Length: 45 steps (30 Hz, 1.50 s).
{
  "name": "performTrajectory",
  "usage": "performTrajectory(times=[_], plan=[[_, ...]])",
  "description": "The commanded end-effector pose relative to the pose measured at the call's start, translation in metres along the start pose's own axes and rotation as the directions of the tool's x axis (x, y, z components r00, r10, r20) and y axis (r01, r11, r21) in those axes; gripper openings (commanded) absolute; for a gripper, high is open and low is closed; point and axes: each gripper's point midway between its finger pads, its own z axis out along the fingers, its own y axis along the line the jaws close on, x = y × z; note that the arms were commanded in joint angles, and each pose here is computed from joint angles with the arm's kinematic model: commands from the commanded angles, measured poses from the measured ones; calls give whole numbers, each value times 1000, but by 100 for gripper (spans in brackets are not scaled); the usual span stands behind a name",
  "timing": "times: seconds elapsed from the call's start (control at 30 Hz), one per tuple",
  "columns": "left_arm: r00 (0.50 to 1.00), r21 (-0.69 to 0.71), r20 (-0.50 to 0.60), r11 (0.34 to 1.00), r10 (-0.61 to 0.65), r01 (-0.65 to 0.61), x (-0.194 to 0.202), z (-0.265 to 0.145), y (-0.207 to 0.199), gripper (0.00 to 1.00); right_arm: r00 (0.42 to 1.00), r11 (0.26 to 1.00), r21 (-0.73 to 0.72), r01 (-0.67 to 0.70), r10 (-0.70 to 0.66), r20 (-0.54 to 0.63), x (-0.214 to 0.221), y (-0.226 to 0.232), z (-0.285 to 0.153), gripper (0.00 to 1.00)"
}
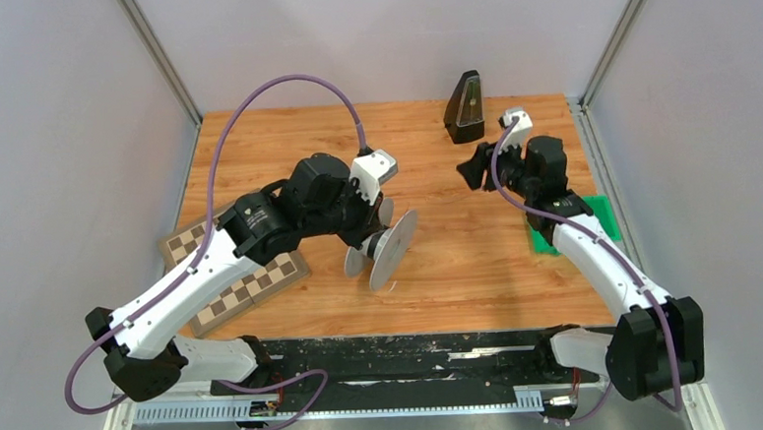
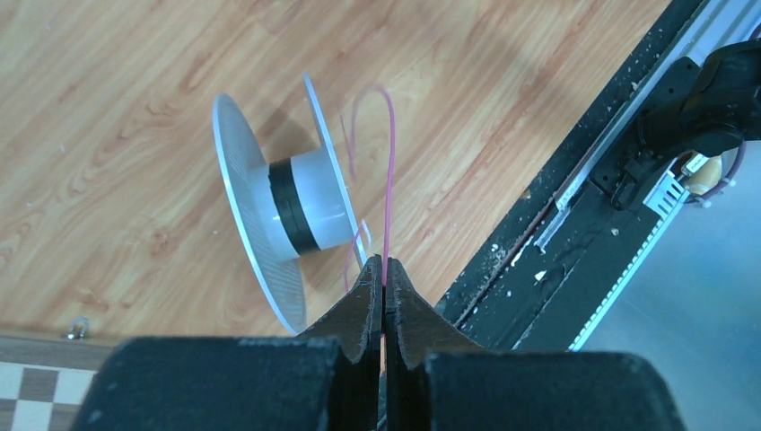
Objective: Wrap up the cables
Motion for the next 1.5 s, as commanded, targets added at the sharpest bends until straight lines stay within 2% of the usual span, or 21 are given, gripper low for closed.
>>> performTrajectory(times=[0.0, 0.1, 0.27, 0.43, 0.6, 0.73, 0.9, 1.0, 1.13, 1.27, 1.47], plan=[[999, 64, 6, 997, -46, 46, -3, 14, -6, 0, 986, 959, -247, -140, 112, -125, 37, 58, -41, 55], [998, 69, -23, 996, -56, 58, 2, 21, -4, 0, 993, 943, -313, -112, 95, -70, 29, 75, -65, 58], [996, 63, -59, 996, -67, 70, 12, 29, 0, 3, 989, 883, -460, 94, -28, 148, -5, 118, -93, 60], [994, 70, -65, 993, -87, 91, 16, 29, -1, 3, 982, 764, -622, 171, -77, 175, -1, 168, -99, 62], [993, 77, -75, 992, -91, 97, 21, 27, -2, 4, 961, 681, -678, 276, -173, 217, 11, 212, -83, 67], [992, 75, -90, 993, -86, 93, 27, 24, -1, 5, 940, 648, -682, 340, -235, 246, 10, 224, -65, 68], [991, 77, -99, 993, -86, 94, 33, 23, 0, 5, 923, 644, -661, 385, -275, 269, 7, 228, -52, 64], [991, 69, -104, 993, -89, 96, 36, 22, 3, 5, 916, 642, -653, 401, -298, 270, 9, 226, -56, 63], [991, 69, -97, 992, -95, 102, 35, 18, 5, 6, 886, 655, -598, 462, -324, 331, 4, 216, -70, 63], [991, 89, -96, 990, -97, 106, 36, 18, 2, 6, 820, 612, -550, 569, -374, 432, 0, 212, -86, 64], [990, 97, -105, 989, -98, 108, 38, 19, 1, 7, 790, 546, -571, 613, -393, 471, -1, 220, -90, 65]])
